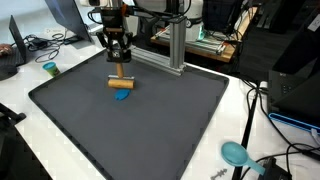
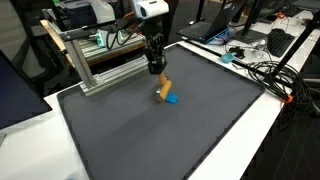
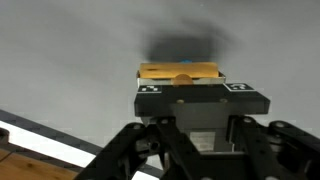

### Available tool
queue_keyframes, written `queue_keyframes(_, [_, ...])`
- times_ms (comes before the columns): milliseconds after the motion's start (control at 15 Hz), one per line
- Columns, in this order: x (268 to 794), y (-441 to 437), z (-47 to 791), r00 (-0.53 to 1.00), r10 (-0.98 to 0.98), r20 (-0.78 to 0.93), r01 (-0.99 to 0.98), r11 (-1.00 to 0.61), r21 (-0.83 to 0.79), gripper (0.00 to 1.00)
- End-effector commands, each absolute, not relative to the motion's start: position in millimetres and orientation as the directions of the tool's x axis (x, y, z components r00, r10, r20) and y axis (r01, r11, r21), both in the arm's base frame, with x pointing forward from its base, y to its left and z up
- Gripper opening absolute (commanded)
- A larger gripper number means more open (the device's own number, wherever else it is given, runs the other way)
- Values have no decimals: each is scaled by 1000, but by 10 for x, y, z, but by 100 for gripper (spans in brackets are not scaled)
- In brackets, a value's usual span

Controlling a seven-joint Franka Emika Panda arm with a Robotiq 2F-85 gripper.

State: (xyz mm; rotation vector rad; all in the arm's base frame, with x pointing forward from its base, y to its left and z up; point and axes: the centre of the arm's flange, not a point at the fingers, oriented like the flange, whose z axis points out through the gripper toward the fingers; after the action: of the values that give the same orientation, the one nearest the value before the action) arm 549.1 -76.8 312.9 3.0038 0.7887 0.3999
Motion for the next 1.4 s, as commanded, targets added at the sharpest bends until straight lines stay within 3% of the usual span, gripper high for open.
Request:
queue_keyframes(0, [5256,-751,3413,787,511,344,523,-850,66,22])
queue_keyframes(1333, [5594,-581,2809,822,472,319,486,-873,39,22])
